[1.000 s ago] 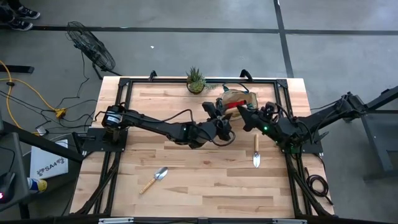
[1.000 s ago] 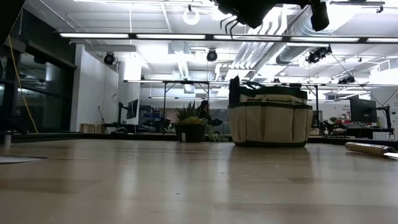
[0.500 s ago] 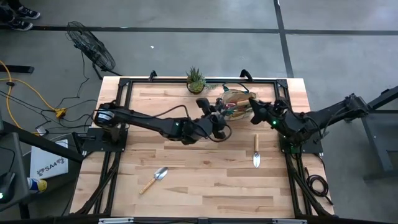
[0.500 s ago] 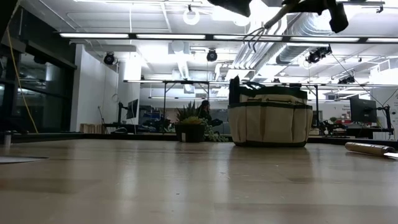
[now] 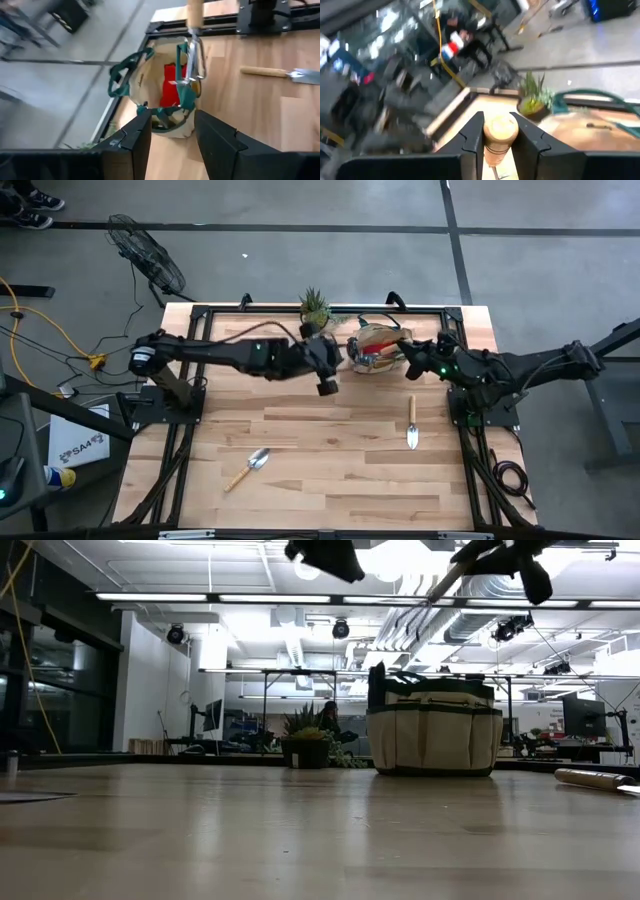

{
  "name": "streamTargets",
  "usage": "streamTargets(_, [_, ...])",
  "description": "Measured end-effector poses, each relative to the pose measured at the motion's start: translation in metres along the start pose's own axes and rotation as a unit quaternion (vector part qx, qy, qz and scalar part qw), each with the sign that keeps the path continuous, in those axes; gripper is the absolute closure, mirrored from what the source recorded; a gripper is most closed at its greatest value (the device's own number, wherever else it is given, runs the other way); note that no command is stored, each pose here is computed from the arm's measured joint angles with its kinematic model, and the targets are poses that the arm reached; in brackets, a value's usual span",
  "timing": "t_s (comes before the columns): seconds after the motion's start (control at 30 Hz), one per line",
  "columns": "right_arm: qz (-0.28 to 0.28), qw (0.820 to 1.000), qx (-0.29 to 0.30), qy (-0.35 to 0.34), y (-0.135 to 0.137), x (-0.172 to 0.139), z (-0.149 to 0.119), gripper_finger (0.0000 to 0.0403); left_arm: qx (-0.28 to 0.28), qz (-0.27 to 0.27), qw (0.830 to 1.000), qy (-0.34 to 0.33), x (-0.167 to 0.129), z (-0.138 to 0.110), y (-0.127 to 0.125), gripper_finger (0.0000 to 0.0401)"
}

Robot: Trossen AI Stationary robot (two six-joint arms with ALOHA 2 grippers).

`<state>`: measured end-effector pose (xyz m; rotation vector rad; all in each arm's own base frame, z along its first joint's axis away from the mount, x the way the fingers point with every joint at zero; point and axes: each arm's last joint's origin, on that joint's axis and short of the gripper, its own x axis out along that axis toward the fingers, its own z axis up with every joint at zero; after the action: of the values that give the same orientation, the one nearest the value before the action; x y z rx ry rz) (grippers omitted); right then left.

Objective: Pick & Place Garden tools in Gardening bag
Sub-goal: Put the light brown hand rake into the light brown gardening bag

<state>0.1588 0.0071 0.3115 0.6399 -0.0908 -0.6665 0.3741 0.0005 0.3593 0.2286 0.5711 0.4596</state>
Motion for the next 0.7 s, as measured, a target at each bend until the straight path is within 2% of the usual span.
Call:
streamTargets(0.1, [0.012,0.999,-0.01,0.035,-0.004,0.004,0.0,0.0344,-0.008,-0.043,0.999,0.02,0.002,-0.004,0.017,0.0256])
streamTargets(0.27, [-0.006,0.992,-0.064,0.11,-0.004,0.005,0.012,0.0344,-0.038,-0.12,0.992,0.015,0.008,-0.005,0.042,0.0256])
streamTargets(0.4, [-0.005,0.978,-0.117,0.172,-0.001,0.003,0.027,0.0344,-0.056,-0.176,0.983,0.007,0.014,-0.006,0.055,0.0256])
streamTargets(0.57, [-0.003,0.955,-0.169,0.242,-0.003,0.008,0.03,0.0344,-0.082,-0.243,0.966,-0.029,0.023,-0.013,0.066,0.0256])
streamTargets(0.7, [-0.012,0.943,-0.196,0.27,-0.008,0.015,0.026,0.0344,-0.121,-0.258,0.957,-0.062,0.026,-0.028,0.073,0.0256])
